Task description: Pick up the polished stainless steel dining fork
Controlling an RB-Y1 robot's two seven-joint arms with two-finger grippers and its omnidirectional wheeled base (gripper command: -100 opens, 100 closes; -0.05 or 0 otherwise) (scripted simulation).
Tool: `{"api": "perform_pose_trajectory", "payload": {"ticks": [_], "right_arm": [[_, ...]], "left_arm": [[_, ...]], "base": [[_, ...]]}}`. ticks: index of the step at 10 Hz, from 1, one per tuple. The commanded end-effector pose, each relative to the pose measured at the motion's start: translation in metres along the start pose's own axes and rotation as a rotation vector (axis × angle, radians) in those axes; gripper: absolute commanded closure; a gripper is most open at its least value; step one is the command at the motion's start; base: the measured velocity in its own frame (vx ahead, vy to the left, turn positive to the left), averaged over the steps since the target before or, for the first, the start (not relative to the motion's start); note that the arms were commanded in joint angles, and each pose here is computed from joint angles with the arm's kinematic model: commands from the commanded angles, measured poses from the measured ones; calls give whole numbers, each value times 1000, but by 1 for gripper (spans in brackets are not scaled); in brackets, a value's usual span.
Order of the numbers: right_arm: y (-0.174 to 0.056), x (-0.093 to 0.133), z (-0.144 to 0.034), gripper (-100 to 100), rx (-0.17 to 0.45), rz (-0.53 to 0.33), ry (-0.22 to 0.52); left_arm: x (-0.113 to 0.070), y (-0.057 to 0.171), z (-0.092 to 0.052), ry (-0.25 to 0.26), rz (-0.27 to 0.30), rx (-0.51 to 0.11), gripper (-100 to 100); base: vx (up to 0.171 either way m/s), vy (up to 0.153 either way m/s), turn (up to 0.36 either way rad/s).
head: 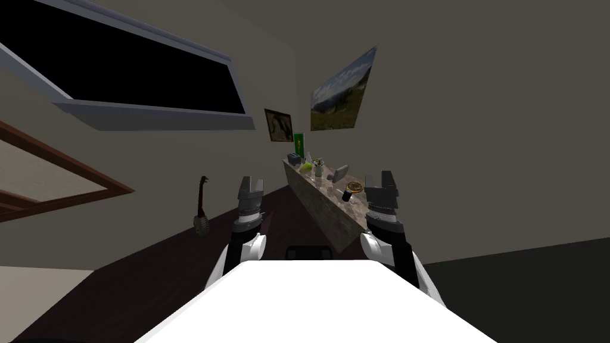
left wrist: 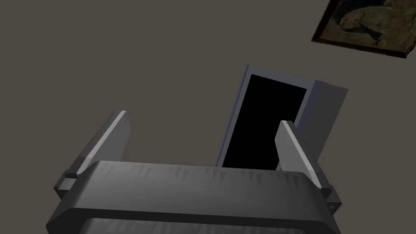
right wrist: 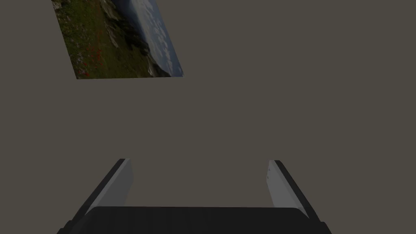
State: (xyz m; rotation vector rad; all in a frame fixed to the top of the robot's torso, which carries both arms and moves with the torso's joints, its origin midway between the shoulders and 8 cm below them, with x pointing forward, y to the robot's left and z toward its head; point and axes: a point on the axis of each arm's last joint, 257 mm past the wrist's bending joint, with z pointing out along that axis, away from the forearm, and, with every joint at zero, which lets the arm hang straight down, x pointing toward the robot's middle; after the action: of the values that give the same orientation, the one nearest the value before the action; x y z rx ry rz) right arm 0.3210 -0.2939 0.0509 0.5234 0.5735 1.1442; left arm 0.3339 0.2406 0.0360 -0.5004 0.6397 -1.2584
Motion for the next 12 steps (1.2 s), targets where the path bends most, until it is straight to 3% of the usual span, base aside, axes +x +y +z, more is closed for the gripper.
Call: {"api": "perform_pose_trajectory", "payload": {"ticks": [1, 7, 11, 12], "right_arm": [[-6, 6, -2, -100, 6, -13, 43], [-42, 29, -23, -100, 70, -54, 205], [-79, 42, -50, -100, 147, -88, 333], [-79, 42, -50, -100, 146, -91, 341]], "left_arm": [[0, 0, 0, 0, 0, 0, 0], [0, 0, 0, 0, 0, 0, 0], [0, 0, 0, 0, 0, 0, 0], [0, 0, 0, 0, 0, 0, 0]], "base": [[14, 5, 30], [33, 26, 46], [38, 29, 57], [37, 26, 27]]}}
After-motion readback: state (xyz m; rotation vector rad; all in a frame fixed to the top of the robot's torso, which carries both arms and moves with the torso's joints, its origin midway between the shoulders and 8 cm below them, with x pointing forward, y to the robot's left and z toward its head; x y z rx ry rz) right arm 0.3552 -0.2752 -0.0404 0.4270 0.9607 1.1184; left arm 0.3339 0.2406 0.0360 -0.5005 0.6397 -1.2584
